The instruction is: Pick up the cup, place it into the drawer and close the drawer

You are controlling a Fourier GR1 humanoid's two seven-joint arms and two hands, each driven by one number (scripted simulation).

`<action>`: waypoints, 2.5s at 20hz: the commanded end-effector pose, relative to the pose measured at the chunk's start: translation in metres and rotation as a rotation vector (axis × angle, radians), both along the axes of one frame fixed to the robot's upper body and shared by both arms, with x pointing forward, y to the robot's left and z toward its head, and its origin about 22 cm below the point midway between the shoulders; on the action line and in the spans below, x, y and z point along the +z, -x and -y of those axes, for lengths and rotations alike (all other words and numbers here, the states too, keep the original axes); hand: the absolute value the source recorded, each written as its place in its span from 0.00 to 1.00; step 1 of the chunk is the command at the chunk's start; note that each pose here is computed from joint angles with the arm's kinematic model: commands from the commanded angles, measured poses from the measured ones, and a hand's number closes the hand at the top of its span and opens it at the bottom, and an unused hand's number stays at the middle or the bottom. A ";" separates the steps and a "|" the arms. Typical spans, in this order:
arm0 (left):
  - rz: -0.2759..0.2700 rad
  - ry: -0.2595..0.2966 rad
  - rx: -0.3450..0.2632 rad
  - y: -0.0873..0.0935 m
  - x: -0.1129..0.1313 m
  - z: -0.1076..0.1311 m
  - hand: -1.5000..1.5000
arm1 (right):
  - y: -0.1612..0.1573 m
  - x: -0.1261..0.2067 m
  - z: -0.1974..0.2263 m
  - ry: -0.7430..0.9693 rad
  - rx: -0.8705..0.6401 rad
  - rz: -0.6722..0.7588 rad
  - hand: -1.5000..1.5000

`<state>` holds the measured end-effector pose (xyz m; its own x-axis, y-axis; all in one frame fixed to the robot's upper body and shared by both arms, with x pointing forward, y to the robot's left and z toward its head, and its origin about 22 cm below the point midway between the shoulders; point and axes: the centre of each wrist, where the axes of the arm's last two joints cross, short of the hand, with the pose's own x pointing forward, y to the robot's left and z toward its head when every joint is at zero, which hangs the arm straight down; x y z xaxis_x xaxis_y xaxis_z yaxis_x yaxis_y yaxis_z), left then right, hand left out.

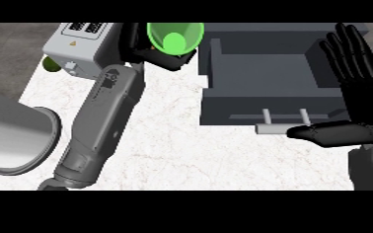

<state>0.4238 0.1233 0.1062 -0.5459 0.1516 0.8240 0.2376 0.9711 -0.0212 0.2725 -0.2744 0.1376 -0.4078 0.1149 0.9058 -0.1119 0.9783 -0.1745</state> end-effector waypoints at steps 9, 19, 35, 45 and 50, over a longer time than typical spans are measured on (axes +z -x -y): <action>-0.152 -0.163 0.092 -0.017 0.074 0.086 1.00 | -0.001 -0.003 0.001 0.018 0.025 0.007 0.00; -0.330 -0.365 0.081 -0.024 0.041 0.088 1.00 | -0.016 0.011 -0.015 0.003 0.087 0.063 0.00; -0.337 -0.228 -0.006 -0.015 0.012 0.083 0.00 | -0.027 0.026 -0.059 -0.026 0.463 0.057 1.00; -0.235 -0.013 0.032 -0.014 0.020 0.085 0.00 | -0.018 0.017 -0.062 0.415 0.738 -0.157 1.00; -0.261 0.016 0.057 -0.016 0.019 0.082 0.00 | -0.008 0.000 -0.054 0.625 0.586 -0.192 0.00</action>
<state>0.4391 0.0392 0.1272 -0.3291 0.1294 0.9354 0.1939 0.9787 -0.0672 0.2865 -0.2184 0.1487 -0.3864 0.2739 0.8807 -0.6962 0.5398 -0.4733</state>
